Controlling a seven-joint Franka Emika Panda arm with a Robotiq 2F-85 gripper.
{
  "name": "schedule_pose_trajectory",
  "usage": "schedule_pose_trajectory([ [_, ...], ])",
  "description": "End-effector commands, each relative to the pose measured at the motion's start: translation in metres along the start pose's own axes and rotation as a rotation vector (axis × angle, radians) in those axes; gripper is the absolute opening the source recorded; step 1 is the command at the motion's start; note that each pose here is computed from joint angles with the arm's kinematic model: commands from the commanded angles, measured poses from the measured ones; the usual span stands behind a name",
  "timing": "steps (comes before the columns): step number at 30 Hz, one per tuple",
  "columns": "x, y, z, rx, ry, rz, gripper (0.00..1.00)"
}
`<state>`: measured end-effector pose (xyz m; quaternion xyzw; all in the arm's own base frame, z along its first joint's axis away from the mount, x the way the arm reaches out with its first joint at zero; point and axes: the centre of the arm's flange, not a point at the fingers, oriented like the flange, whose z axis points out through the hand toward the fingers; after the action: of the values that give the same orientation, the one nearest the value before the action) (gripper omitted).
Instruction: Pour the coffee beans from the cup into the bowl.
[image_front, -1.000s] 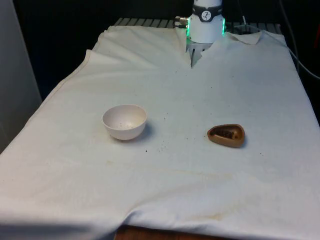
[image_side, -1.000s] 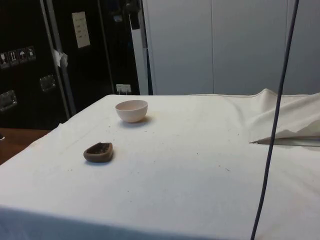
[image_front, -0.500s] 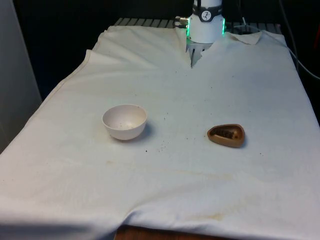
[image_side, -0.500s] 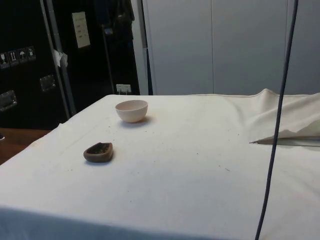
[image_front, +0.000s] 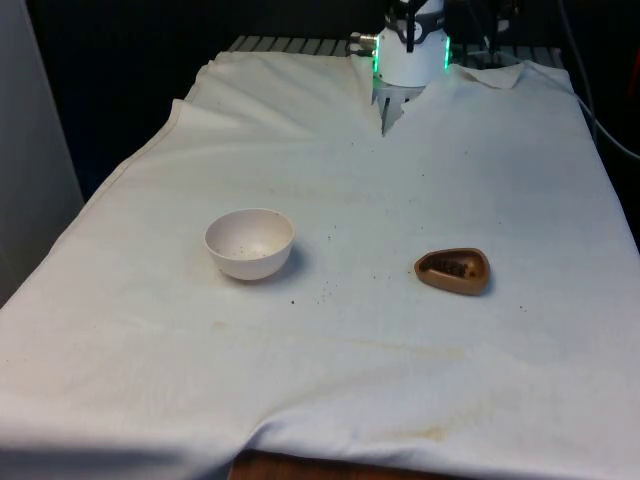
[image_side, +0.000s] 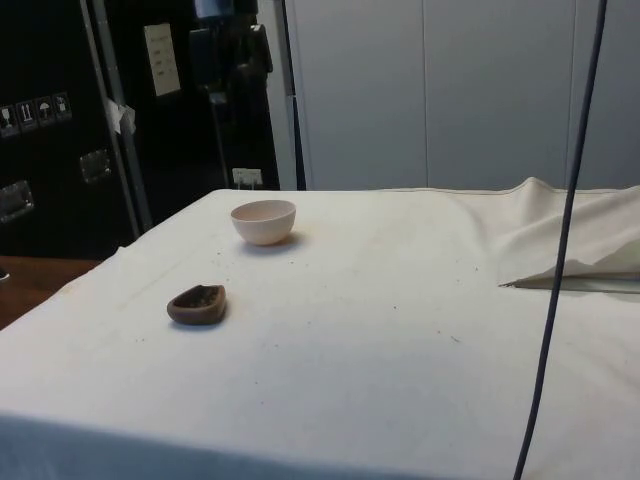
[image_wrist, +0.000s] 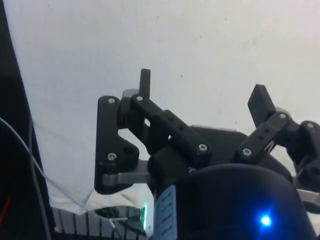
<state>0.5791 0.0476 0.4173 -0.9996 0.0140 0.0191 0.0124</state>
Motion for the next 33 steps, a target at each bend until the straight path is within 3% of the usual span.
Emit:
schedule_pose_trajectory([
  [1,0.002,-0.002,0.002,0.002,0.016,0.011,1.00],
  [14,0.015,-0.021,0.024,0.007,0.032,0.035,1.00],
  [17,0.016,-0.031,0.029,0.004,0.049,0.038,1.00],
  [22,0.021,-0.042,0.036,-0.021,0.079,0.027,1.00],
  [23,0.019,-0.041,0.034,-0.010,0.069,0.027,1.00],
  [25,0.023,-0.044,0.040,-0.036,0.087,0.015,1.00],
  [33,0.028,-0.050,0.054,-0.064,0.098,-0.019,1.00],
])
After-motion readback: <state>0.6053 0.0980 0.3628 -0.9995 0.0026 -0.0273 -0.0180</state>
